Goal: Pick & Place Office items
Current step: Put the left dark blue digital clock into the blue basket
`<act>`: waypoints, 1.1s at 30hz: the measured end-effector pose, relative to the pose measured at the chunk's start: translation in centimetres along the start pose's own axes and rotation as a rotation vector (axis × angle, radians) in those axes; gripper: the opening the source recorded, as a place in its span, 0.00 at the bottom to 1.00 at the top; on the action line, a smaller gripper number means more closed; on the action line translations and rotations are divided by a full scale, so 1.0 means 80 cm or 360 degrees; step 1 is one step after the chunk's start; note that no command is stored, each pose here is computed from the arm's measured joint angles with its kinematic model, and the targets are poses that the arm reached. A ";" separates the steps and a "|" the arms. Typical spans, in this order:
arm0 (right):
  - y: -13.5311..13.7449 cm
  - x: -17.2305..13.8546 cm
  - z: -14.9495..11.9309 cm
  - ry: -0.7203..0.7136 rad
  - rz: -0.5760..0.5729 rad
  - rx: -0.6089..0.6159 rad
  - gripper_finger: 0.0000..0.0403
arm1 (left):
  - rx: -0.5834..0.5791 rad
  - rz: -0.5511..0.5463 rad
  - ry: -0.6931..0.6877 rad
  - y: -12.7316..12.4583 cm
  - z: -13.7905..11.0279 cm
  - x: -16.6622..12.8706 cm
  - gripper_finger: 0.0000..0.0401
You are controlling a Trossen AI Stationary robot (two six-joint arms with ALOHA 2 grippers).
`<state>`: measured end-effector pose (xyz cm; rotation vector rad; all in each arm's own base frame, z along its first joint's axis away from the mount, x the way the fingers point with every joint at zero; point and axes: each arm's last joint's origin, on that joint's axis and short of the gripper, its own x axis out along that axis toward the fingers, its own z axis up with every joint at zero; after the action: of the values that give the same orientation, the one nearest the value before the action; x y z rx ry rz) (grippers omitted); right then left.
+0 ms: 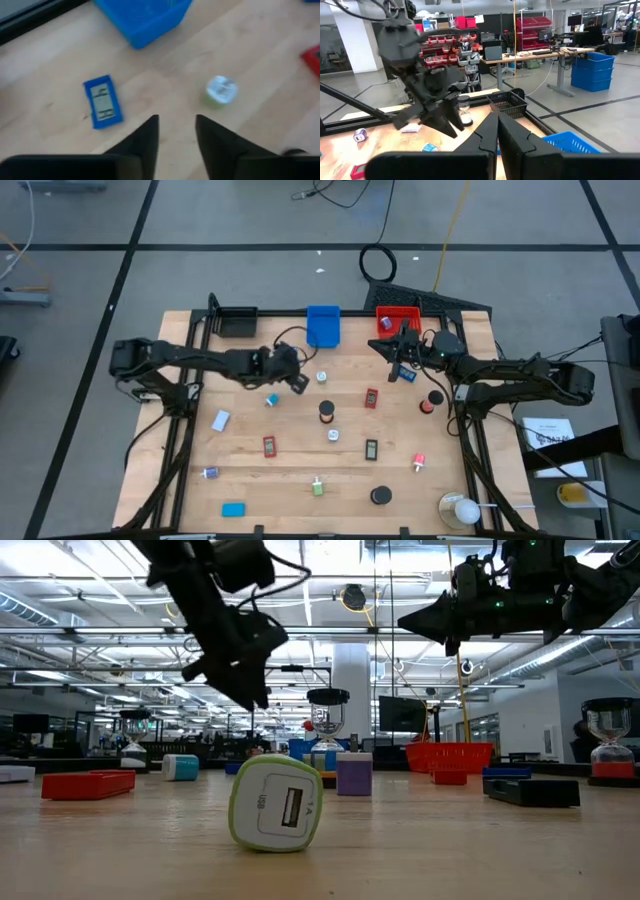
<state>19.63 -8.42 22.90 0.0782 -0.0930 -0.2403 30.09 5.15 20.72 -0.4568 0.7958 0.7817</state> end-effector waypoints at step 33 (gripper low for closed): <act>0.000 0.000 0.000 0.0002 0.0000 0.0000 0.02 | -0.0174 0.0262 0.0399 0.063 0.004 0.124 0.40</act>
<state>19.63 -8.42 22.88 0.0787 -0.0917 -0.2402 30.85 12.99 12.87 -0.6001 1.0367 0.9357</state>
